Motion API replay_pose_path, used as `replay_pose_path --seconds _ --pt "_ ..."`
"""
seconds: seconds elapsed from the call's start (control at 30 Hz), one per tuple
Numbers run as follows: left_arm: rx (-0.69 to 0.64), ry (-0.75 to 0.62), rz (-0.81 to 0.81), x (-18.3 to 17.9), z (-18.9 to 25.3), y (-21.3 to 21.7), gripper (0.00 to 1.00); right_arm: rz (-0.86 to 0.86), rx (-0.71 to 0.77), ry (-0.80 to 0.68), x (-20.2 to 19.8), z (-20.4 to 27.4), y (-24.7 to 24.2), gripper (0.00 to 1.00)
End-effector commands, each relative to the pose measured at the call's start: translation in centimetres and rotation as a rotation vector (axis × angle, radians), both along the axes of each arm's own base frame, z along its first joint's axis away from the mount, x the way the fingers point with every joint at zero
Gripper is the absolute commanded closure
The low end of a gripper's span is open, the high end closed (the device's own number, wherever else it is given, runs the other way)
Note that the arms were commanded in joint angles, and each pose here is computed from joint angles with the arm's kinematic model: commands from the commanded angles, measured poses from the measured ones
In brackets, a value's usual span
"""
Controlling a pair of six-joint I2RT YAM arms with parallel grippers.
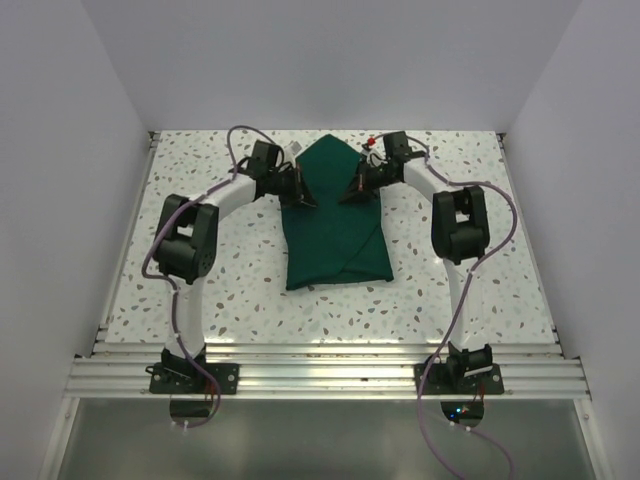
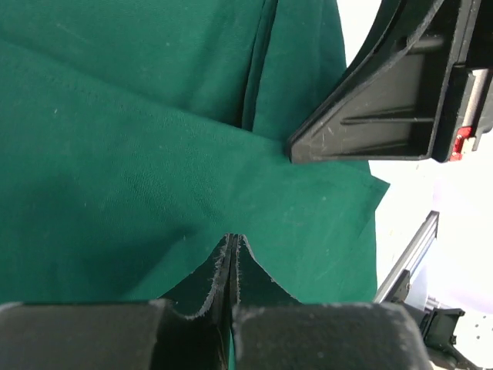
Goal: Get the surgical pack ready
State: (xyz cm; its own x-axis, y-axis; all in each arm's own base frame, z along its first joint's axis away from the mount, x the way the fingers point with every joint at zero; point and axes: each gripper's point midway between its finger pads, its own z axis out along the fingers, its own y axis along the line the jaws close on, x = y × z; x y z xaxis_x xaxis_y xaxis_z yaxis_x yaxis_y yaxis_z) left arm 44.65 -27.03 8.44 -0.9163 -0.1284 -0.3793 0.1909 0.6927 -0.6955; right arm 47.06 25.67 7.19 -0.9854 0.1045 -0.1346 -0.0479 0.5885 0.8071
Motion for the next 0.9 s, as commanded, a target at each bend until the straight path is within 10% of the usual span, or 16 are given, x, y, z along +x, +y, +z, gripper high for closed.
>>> replay_pose_path --seconds 0.0,0.47,0.87 --pt "-0.057 -0.052 -0.028 1.6 0.4 -0.7 1.00 0.028 0.074 -0.019 0.7 1.2 0.5 1.00" --pt "0.094 0.051 -0.007 2.5 -6.5 1.1 1.00 0.070 -0.064 0.100 -0.4 -8.6 -1.5 1.00" --pt "0.155 -0.145 0.080 4.5 2.2 5.1 1.00 -0.072 0.179 -0.041 3.3 2.4 -3.6 1.00"
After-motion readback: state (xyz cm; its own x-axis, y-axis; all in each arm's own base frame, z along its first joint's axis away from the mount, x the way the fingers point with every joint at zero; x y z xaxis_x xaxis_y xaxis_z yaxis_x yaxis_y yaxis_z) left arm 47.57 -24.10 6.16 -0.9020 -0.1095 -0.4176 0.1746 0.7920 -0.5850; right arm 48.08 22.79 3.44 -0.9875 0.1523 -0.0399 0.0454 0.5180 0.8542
